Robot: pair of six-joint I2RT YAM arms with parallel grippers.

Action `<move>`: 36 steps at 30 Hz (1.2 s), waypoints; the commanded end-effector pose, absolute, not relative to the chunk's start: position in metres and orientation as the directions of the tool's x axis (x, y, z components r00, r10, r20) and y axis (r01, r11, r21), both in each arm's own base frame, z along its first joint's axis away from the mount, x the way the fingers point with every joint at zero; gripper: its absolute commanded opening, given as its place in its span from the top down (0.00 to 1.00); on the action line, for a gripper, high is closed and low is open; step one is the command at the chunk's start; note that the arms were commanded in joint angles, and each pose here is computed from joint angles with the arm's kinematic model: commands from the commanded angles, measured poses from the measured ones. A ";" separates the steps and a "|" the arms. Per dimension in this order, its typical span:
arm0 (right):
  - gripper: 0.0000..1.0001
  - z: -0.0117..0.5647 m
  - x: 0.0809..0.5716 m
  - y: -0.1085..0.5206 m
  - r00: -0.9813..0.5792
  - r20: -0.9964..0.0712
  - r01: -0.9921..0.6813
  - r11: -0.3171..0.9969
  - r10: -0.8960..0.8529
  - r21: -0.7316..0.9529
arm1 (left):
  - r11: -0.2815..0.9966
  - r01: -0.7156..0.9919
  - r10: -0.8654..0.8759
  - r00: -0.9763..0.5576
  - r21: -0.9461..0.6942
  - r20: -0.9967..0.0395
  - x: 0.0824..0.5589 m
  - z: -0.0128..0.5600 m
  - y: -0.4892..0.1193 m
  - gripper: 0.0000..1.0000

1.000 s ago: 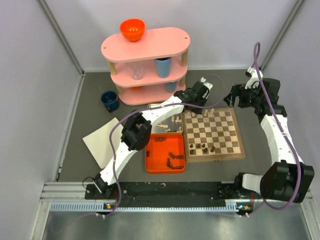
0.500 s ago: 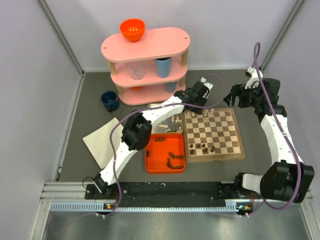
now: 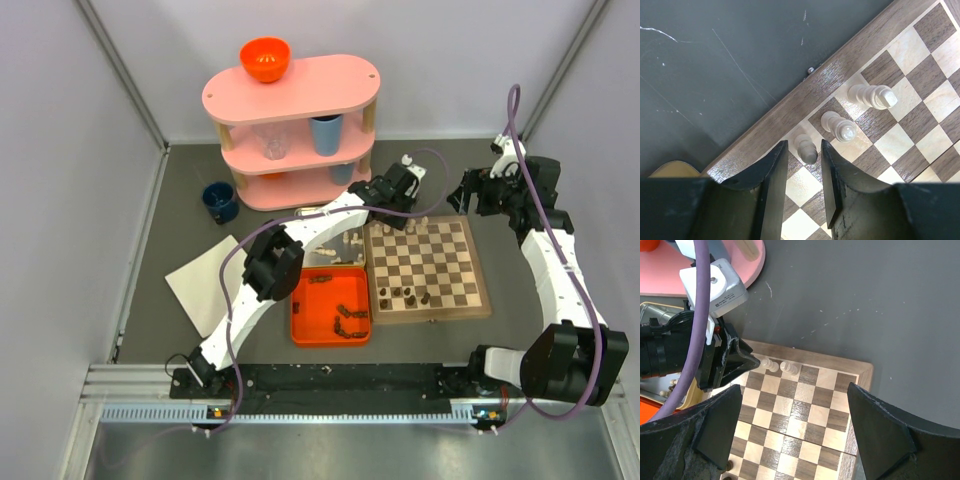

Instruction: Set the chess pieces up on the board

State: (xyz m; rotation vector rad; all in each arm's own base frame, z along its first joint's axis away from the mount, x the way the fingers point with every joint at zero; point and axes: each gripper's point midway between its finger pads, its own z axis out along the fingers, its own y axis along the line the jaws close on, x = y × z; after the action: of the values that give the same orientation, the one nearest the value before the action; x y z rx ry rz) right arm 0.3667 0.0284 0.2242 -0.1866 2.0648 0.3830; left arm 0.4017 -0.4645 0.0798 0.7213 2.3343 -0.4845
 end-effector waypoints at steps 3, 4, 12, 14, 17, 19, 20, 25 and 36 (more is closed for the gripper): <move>0.14 0.233 0.373 0.027 -0.461 -0.887 -0.295 0.937 0.033 0.188 | 0.773 0.614 0.346 -0.618 -0.159 -0.706 0.408 0.099 -0.472 0.61; 0.15 0.234 0.373 0.027 -0.459 -0.888 -0.296 0.936 0.033 0.188 | 0.772 0.615 0.346 -0.617 -0.159 -0.707 0.407 0.100 -0.473 0.60; 0.15 0.233 0.373 0.028 -0.463 -0.886 -0.302 0.934 0.034 0.194 | 0.767 0.622 0.337 -0.599 -0.157 -0.726 0.409 0.115 -0.474 0.57; 0.15 0.233 0.373 0.028 -0.463 -0.886 -0.303 0.933 0.034 0.194 | 0.767 0.622 0.332 -0.596 -0.159 -0.731 0.410 0.119 -0.473 0.57; 0.15 0.232 0.373 0.028 -0.464 -0.885 -0.303 0.933 0.034 0.195 | 0.767 0.621 0.326 -0.590 -0.158 -0.739 0.410 0.124 -0.473 0.57; 0.14 0.232 0.373 0.029 -0.466 -0.884 -0.305 0.932 0.034 0.196 | 0.766 0.623 0.323 -0.587 -0.159 -0.742 0.410 0.128 -0.474 0.57; 0.14 0.232 0.373 0.029 -0.466 -0.884 -0.305 0.932 0.034 0.197 | 0.765 0.624 0.321 -0.585 -0.160 -0.745 0.410 0.130 -0.474 0.57; 0.15 0.232 0.373 0.029 -0.467 -0.884 -0.305 0.932 0.035 0.197 | 0.772 0.618 0.315 -0.575 -0.149 -0.755 0.412 0.138 -0.470 0.57; 0.14 0.231 0.373 0.029 -0.467 -0.884 -0.307 0.931 0.033 0.197 | 0.772 0.619 0.290 -0.545 -0.144 -0.787 0.413 0.164 -0.468 0.57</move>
State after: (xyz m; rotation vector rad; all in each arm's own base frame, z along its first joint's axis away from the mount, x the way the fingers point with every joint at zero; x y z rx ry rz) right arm 0.3664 0.0314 0.2234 -0.1961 2.0653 0.4040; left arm 0.4046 -0.4631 0.0864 0.7181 2.3183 -0.4693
